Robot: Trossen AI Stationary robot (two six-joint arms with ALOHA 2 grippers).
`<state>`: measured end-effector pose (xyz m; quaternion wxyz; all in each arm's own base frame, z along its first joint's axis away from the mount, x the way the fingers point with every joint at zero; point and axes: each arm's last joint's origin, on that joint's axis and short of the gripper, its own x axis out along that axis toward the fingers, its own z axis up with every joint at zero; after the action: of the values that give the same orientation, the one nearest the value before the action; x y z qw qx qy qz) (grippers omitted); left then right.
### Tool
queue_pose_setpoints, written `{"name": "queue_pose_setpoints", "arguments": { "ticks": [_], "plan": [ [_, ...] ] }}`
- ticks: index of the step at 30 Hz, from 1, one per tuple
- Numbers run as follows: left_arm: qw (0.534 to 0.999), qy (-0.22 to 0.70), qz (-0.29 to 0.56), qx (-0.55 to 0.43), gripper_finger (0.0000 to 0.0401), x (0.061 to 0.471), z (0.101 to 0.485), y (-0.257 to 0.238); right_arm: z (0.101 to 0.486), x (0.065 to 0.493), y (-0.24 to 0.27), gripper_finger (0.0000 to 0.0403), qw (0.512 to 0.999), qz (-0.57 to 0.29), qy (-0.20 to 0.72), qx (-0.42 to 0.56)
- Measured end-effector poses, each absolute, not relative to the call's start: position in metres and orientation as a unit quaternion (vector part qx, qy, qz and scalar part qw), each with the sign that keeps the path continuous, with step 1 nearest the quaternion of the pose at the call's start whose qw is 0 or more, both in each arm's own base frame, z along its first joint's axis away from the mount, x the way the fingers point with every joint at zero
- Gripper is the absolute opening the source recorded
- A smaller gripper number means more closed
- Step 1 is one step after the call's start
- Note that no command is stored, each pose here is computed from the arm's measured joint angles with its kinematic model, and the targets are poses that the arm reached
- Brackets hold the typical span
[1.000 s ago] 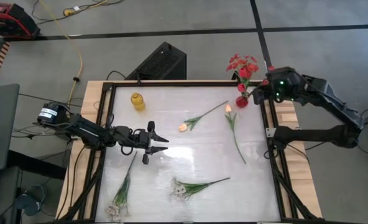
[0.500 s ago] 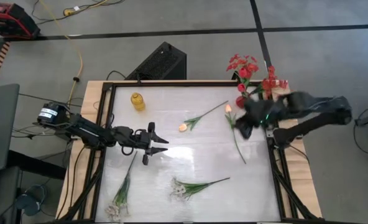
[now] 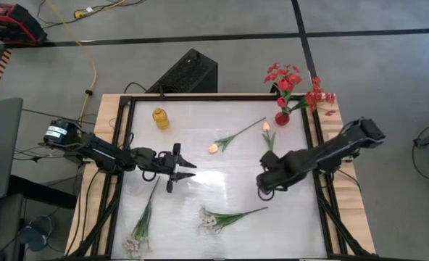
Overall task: Sort flowers into vase by color
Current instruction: Put the right yellow flower in the yellow vase
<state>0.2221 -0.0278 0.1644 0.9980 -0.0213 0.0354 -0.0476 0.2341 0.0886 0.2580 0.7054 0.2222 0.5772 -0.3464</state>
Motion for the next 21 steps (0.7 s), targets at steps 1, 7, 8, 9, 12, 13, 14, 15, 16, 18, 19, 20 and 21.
{"name": "queue_pose_setpoints", "arguments": {
  "ticks": [1,7,8,9,12,13,14,15,16,18,19,20,21],
  "plan": [
    [0.998,0.036,-0.048,-0.021,0.0128,0.222,0.164,-0.028,0.248,0.233,0.084,0.0173,0.693,-0.357,0.587,0.221],
    [0.998,0.037,-0.047,-0.021,0.0128,0.222,0.164,-0.028,0.198,0.224,0.043,0.0173,0.652,-0.407,0.582,0.267],
    [0.998,0.038,-0.047,-0.021,0.0128,0.222,0.164,-0.028,0.192,0.222,0.035,0.0173,0.653,-0.409,0.574,0.279],
    [0.998,0.038,-0.047,-0.021,0.0128,0.222,0.164,-0.028,0.186,0.220,0.028,0.0173,0.654,-0.412,0.564,0.291],
    [0.998,0.038,-0.047,-0.021,0.0128,0.222,0.164,-0.028,0.167,0.214,0.009,0.0173,0.650,-0.431,0.539,0.319],
    [0.998,0.038,-0.047,-0.020,0.0128,0.222,0.164,-0.028,0.162,0.212,0.004,0.0173,0.647,-0.438,0.536,0.321],
    [0.998,0.038,-0.047,-0.020,0.0128,0.222,0.164,-0.028,0.158,0.210,0.000,0.0173,0.646,-0.442,0.534,0.322],
    [0.998,0.039,-0.047,-0.020,0.0128,0.222,0.164,-0.028,0.153,0.209,-0.003,0.0173,0.648,-0.442,0.531,0.321],
    [0.998,0.041,-0.047,-0.020,0.0128,0.222,0.163,-0.028,0.150,0.208,-0.006,0.0173,0.652,-0.439,0.526,0.325],
    [0.998,0.044,-0.047,-0.019,0.0128,0.222,0.163,-0.028,0.144,0.209,-0.009,0.0173,0.659,-0.429,0.520,0.333],
    [0.998,0.045,-0.046,-0.019,0.0128,0.222,0.163,-0.028,0.142,0.209,-0.010,0.0173,0.660,-0.425,0.519,0.338],
    [0.998,0.045,-0.046,-0.019,0.0128,0.222,0.162,-0.028,0.141,0.209,-0.010,0.0171,0.661,-0.422,0.518,0.342],
    [0.998,0.046,-0.046,-0.016,0.0128,0.222,0.162,-0.028,0.140,0.208,-0.010,0.0169,0.660,-0.419,0.519,0.345]
  ]
}}
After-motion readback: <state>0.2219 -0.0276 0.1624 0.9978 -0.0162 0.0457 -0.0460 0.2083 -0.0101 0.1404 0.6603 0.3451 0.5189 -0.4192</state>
